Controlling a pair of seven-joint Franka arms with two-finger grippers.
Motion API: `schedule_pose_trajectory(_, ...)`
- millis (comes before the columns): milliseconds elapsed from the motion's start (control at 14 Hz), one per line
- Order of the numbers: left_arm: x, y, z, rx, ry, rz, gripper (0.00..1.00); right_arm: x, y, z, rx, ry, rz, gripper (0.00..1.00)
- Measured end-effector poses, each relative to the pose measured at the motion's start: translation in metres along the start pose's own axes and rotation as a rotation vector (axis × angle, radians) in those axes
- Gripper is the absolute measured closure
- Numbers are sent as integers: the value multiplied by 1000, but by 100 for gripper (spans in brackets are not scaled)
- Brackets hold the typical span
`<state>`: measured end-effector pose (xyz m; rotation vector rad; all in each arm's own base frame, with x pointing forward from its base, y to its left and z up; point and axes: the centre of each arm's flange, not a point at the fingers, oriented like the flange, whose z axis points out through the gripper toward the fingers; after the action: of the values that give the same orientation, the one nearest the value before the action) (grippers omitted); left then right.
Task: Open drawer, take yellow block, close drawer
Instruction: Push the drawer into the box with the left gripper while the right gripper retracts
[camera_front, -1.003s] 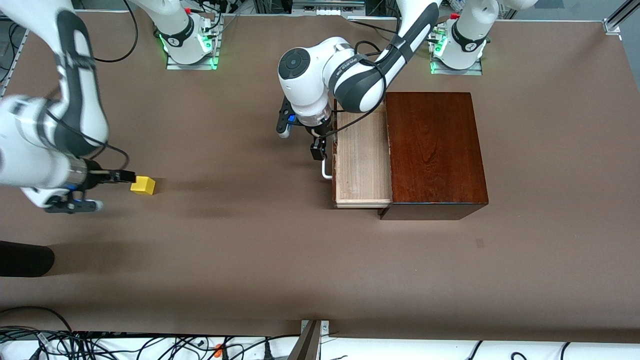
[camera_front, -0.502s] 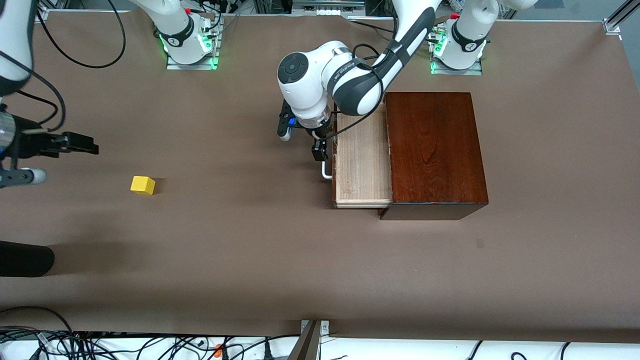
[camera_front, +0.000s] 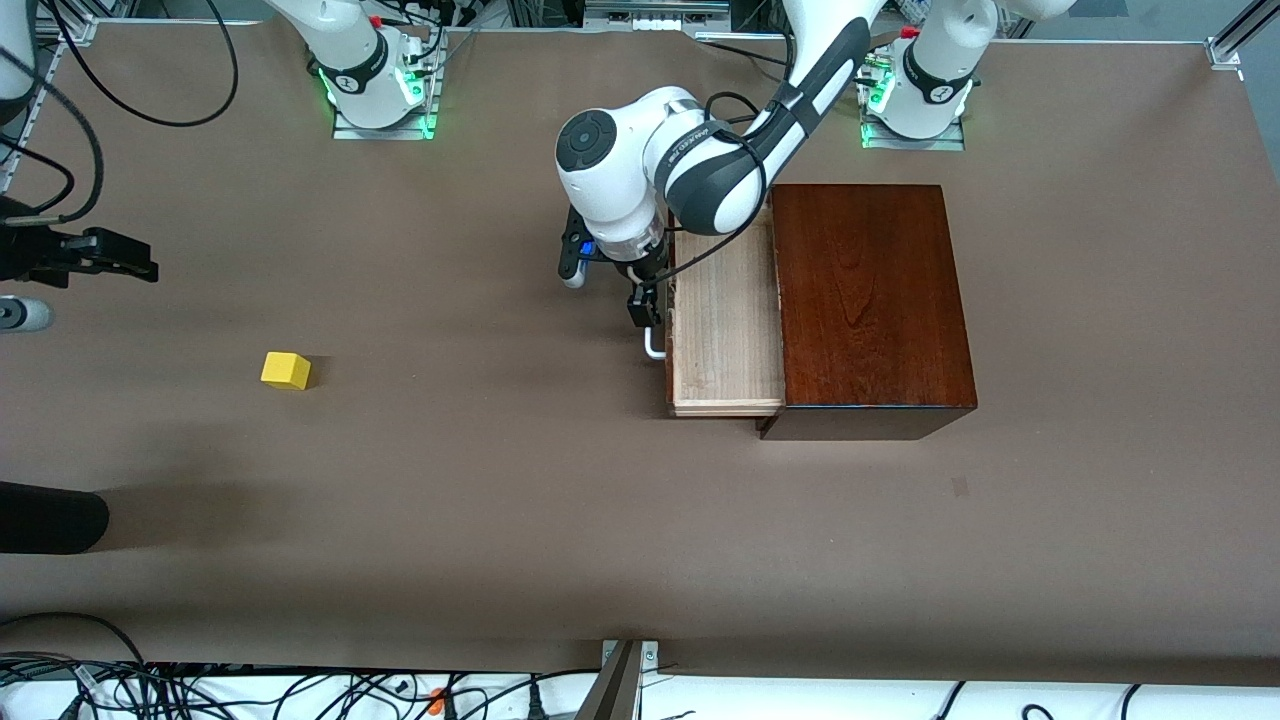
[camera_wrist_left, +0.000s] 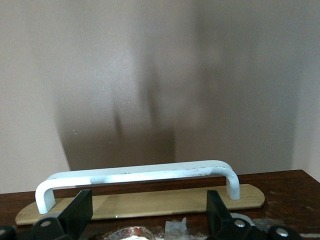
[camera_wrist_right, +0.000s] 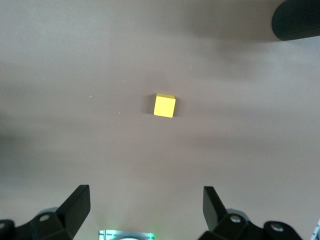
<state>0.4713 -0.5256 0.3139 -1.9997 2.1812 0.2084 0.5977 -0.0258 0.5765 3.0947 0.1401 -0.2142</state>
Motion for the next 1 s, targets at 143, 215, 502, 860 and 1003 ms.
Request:
schedule_pose_trajectory(143, -6, -3, 1, -16, -18, -3, 0, -13, -4, 7, 3, 32, 3, 0)
schedule_pose_trajectory(215, -12, -5, 3, -33, -38, -4, 0, -20, -4, 12, 7, 27, 4, 0)
schedule_pose_trajectory(502, -37, -13, 10, -89, -113, -12, 0, -27, 9, 16, 110, 106, 54, 0)
schedule_pose_trajectory(860, -52, -14, 15, -93, -219, -6, 0, -55, 18, -17, 74, 135, 64, 0)
schedule_pose_trajectory(1003, -62, -18, 17, -112, -242, -21, 0, -61, 17, -18, 70, 114, 62, 0)
